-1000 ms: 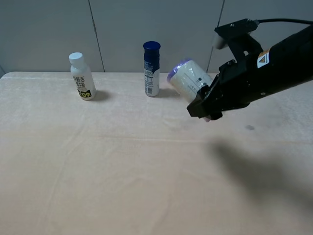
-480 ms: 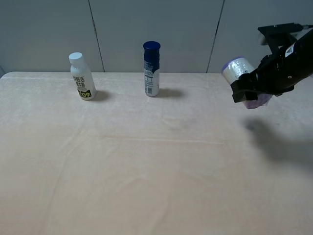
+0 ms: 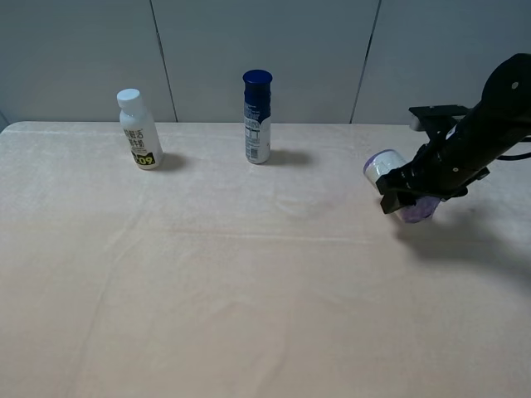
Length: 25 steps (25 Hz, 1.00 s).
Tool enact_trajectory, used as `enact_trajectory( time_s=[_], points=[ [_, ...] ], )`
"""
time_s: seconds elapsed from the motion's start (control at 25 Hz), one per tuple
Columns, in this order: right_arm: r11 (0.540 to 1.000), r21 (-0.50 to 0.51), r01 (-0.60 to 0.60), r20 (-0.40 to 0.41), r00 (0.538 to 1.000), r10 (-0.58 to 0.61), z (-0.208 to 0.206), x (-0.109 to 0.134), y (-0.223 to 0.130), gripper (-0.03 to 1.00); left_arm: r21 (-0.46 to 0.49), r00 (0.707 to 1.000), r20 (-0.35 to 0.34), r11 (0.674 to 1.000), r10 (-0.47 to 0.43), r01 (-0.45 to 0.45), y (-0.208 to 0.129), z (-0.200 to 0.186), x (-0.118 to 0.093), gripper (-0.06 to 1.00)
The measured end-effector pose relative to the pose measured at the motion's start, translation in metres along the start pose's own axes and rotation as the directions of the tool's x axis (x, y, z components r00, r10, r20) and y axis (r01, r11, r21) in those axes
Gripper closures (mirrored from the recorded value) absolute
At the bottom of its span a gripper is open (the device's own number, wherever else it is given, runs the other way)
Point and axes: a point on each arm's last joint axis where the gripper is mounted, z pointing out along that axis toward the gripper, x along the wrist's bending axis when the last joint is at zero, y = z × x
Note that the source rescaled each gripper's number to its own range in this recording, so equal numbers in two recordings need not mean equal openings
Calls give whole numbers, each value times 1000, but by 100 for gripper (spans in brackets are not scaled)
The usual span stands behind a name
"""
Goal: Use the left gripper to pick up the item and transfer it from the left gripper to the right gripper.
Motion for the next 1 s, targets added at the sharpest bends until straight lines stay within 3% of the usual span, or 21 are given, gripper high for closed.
enact_trajectory(
  time_s=[0.4,0.44,0.48,0.56,0.6,0.76,1.0],
  points=[
    [999,52,4,-13,1000,-3,25,-1,-4,96,0,1000,0,1000,0,0,0,0,0,-3],
    [999,53,3,-14,1000,-2,25,-1,-4,73,0,1000,0,1000,0,0,0,0,0,-3],
    [999,53,3,-14,1000,-2,25,-1,-4,42,0,1000,0,1000,0,0,0,0,0,-3],
    [998,56,3,-15,1000,-2,25,-1,-5,14,0,1000,0,1000,0,0,0,0,0,-3],
    [998,57,3,-15,1000,-2,25,-1,-5,7,0,1000,0,1000,0,0,0,0,0,-3],
    [1000,24,6,-20,1000,-5,8,1,2,-2,0,1000,0,1000,0,0,0,0,0,-3],
    [994,-110,-6,-40,999,1,-71,10,20,-3,0,1000,0,1000,0,0,0,0,0,-3]
  ],
)
